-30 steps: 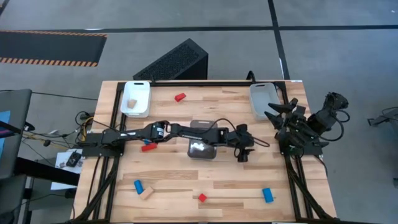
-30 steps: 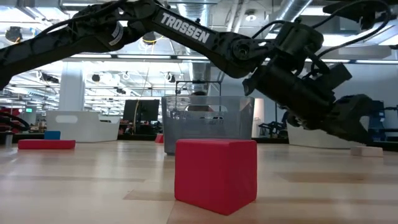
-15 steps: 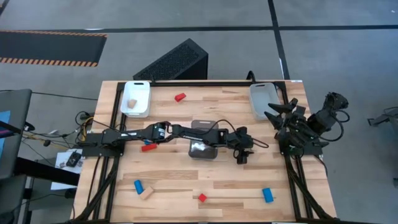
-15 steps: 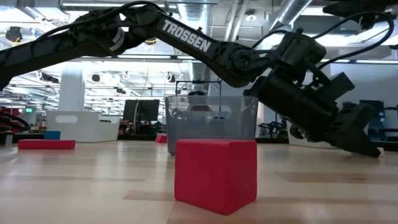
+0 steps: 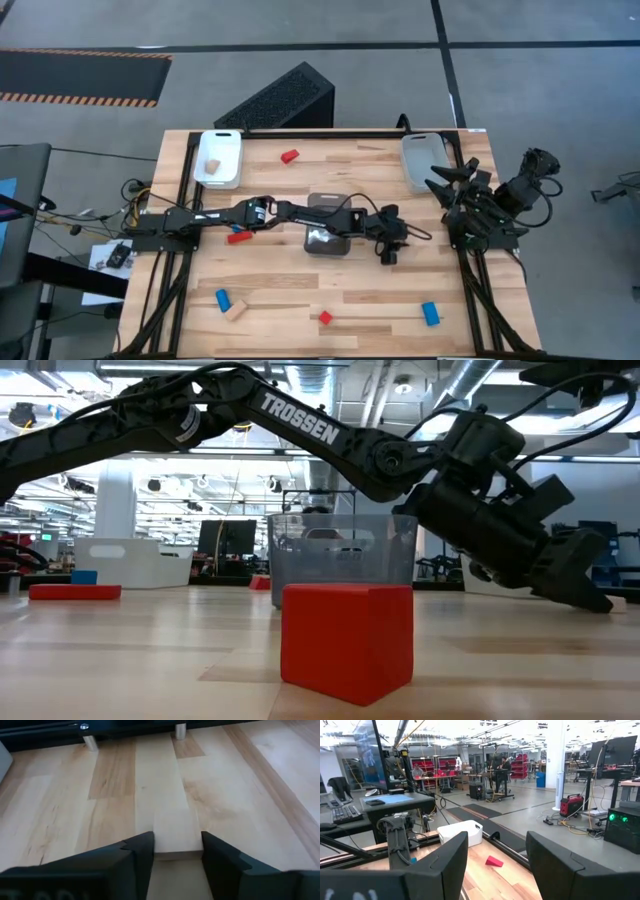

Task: Sort & place blocks by color
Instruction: Put the right brown block into the white bin

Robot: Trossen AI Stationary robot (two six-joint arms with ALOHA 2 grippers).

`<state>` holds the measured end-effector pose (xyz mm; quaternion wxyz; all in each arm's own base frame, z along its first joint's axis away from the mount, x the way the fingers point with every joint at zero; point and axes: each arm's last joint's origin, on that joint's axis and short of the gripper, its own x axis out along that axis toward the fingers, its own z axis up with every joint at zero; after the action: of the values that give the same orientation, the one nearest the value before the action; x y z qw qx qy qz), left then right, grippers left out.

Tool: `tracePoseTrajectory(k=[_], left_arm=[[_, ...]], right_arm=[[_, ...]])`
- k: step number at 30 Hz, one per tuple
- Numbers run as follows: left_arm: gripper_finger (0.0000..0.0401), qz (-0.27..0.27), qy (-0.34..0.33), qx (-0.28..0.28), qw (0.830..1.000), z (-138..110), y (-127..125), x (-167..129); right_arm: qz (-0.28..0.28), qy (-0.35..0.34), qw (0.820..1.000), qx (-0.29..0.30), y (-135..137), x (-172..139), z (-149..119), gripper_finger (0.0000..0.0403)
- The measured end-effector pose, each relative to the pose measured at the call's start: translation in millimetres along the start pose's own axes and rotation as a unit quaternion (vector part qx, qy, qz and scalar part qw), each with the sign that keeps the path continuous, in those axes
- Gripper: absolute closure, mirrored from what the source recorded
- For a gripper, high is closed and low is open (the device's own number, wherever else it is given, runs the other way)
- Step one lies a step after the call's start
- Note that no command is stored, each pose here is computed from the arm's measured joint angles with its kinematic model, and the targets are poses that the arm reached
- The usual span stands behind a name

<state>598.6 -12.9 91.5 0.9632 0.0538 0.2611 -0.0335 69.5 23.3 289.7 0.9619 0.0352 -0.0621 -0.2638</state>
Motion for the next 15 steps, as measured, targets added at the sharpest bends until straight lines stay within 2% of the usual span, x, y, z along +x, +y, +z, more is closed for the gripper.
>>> tracePoseTrajectory(k=[4, 10, 15], left_arm=[[0.0293, 0.004, 0.0, 0.0, 1.0, -0.1, 1.0, 0.1], [0.0272, 0.008, 0.002, 0.003, 1.0, 0.0, 1.0, -0.3], [0.0276, 0.017, 0.02, 0.004, 1.0, 8.4, 2.8, -9.0]], right_arm=[[0.002, 0.0, 1.0, 0.0, 0.2, -0.2, 0.0, 0.0179], [0.002, 0.001, 1.0, 0.002, 0.2, -0.2, -0.5, 0.0179], [0.002, 0.006, 1.0, 0.002, 0.7, -0.2, -2.8, 0.0179]])
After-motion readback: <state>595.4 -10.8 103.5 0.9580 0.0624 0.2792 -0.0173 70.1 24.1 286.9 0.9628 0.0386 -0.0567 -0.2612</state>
